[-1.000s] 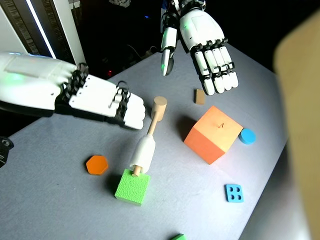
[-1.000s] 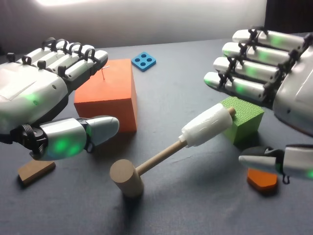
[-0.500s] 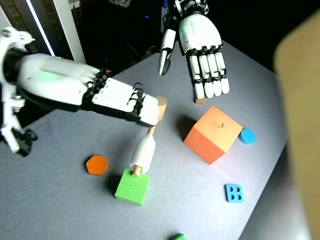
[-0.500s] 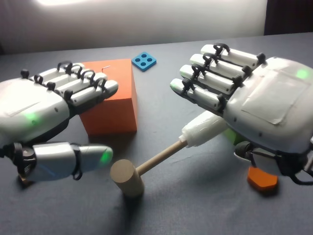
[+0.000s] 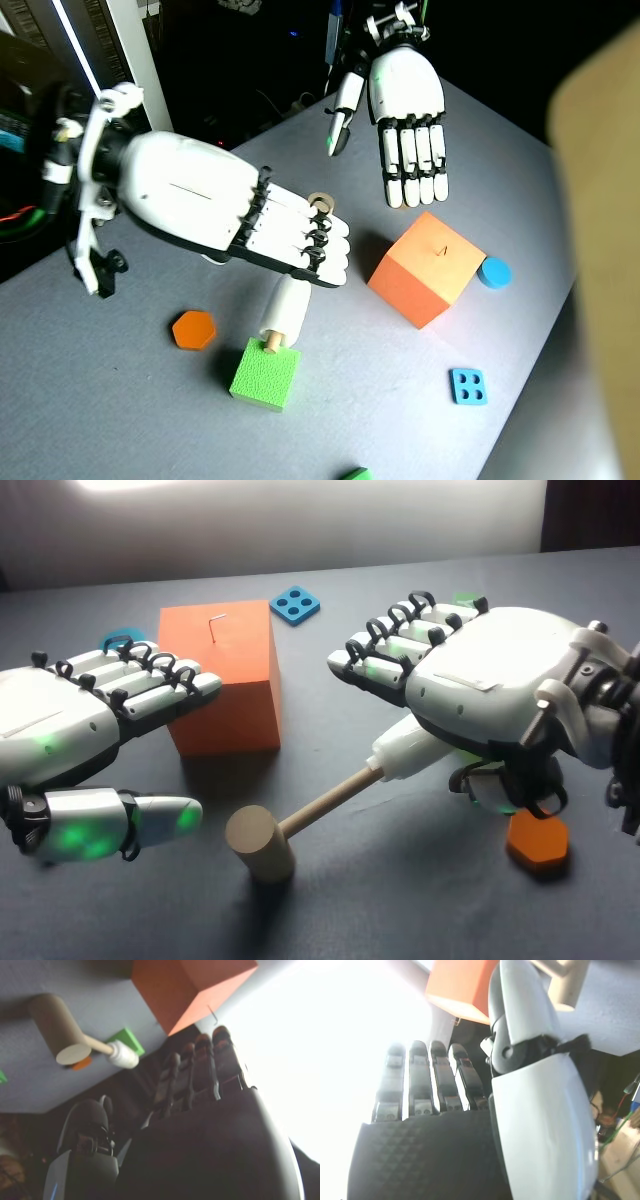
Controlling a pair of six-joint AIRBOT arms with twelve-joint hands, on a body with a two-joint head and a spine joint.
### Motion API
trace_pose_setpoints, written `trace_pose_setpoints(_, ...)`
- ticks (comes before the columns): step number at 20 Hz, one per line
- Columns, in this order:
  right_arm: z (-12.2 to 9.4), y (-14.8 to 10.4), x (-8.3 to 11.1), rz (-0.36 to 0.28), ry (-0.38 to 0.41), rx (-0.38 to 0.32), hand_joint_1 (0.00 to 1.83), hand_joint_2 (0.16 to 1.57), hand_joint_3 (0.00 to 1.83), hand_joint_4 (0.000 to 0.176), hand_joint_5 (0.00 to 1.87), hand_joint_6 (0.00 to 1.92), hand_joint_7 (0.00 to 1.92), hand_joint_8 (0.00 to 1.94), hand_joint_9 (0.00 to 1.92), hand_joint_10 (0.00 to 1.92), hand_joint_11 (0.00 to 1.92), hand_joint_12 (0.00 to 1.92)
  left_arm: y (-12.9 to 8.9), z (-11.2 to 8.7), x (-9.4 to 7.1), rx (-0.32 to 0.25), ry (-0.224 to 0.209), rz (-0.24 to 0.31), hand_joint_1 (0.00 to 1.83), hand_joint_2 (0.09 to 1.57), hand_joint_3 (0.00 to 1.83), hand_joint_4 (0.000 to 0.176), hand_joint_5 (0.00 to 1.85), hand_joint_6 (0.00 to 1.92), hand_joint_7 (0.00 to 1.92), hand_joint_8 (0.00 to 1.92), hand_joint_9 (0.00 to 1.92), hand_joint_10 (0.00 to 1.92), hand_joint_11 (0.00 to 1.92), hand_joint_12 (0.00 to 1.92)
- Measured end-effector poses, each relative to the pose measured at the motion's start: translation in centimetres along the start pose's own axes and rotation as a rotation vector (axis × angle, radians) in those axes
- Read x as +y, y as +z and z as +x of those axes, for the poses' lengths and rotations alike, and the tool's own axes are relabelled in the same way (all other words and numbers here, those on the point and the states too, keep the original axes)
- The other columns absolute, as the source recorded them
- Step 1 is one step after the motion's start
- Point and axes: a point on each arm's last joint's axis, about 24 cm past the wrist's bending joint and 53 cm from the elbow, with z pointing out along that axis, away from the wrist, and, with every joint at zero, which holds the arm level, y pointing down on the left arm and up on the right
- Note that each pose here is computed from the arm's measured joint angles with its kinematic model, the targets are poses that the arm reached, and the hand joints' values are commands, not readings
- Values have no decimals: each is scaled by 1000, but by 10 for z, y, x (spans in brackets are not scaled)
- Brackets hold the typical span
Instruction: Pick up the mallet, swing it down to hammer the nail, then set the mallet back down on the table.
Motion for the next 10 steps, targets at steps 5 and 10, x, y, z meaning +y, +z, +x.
trace_pose_setpoints(5,11,21,-14,55,47,70,1219,1021,1,0,12,2,0,0,0,0,0,0,9,5,5,-2,-5,11,0,1267,5,0,26,7,0,0,0,0,0,0)
trace_pose_setpoints(10,11,42,-20,66,33,78,1206,1022,1,0,15,2,0,0,0,0,9,6,13,0,14,-16,6,4,0,1277,8,0,24,4,0,0,0,0,0,0)
